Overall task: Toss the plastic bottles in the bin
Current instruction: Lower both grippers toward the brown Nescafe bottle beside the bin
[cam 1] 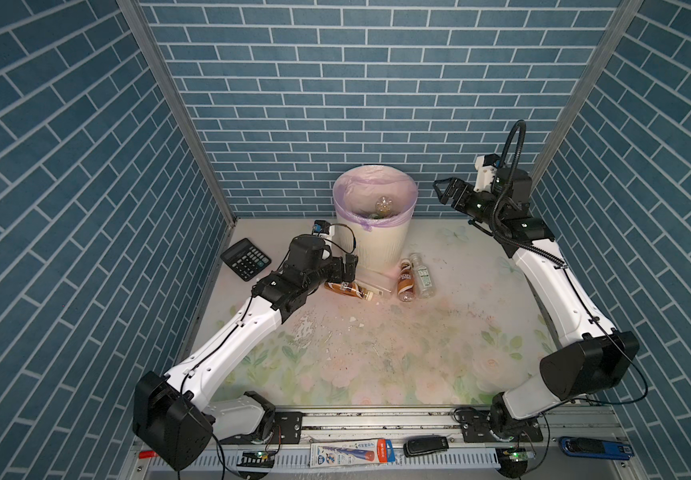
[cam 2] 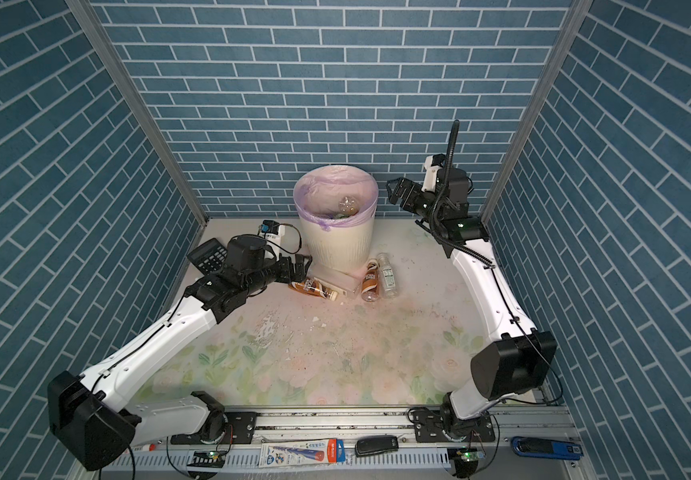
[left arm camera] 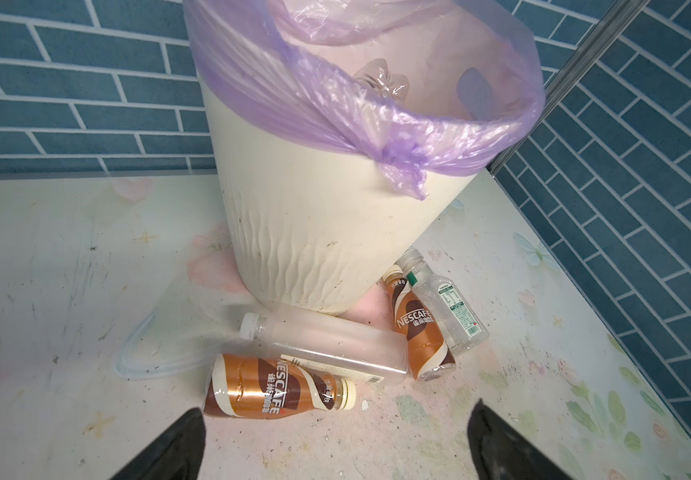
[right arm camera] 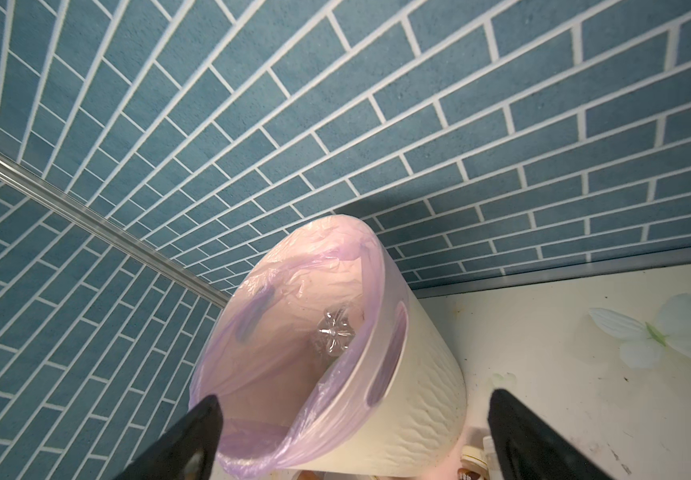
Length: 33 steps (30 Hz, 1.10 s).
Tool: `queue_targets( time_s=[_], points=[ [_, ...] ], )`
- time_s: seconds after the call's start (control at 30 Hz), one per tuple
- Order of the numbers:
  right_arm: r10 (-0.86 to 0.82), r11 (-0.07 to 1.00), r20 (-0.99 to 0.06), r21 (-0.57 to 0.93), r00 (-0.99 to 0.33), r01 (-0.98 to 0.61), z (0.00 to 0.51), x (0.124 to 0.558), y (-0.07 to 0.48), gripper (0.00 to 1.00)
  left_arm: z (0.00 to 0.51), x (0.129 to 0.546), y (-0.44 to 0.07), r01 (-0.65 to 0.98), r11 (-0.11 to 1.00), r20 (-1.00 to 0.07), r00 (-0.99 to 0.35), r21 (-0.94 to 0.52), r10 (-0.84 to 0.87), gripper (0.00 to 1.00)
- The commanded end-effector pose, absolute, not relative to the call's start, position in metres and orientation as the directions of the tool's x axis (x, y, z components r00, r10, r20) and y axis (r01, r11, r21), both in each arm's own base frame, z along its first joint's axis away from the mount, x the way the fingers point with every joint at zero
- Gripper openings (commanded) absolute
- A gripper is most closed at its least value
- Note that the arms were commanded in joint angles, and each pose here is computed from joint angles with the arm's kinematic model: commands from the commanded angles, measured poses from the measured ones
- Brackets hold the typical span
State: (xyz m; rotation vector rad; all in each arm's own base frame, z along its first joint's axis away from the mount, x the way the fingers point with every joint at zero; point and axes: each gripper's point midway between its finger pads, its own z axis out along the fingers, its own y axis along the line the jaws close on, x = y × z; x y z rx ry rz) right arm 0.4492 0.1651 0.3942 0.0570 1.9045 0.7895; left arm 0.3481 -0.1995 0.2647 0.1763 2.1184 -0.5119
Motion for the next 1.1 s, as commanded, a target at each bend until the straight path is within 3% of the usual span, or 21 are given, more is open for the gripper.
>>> queue_targets(
  time_s=[0.0, 0.43, 0.57, 0.77, 1.07],
  points=[
    [0.346, 0.798, -0.811, 0.518, -0.472, -0.306, 0.375, 0.438, 0.161, 0.99, 0.248, 0.344, -0.186, 0.256, 0.909, -0.784, -0.611, -0.328, -0.110, 0.99],
    [0.176, 0.768, -0.690, 0.542, -0.702, -0.341, 0.241, 0.384, 0.208, 0.99, 0.169, 0.352, -0.143, 0.014, 0.932, -0.604, -0.765, -0.362, -0.223, 0.99],
    [0.069, 0.730, -0.676, 0.536, -0.734, -0.425, 0.212, 0.356, 0.244, 0.99, 0.154, 0.357, -0.150, 0.006, 0.921, -0.562, -0.794, -0.390, -0.233, 0.99],
    [0.036, 0.662, -0.662, 0.577, -0.749, -0.478, 0.190, 0.329, 0.274, 0.99, 0.136, 0.365, -0.157, 0.011, 0.930, -0.515, -0.835, -0.367, -0.193, 0.99],
    [0.021, 0.617, -0.641, 0.612, -0.767, -0.494, 0.172, 0.311, 0.295, 0.99, 0.124, 0.387, -0.152, 0.066, 0.966, -0.574, -0.814, -0.250, -0.093, 0.99]
  ],
)
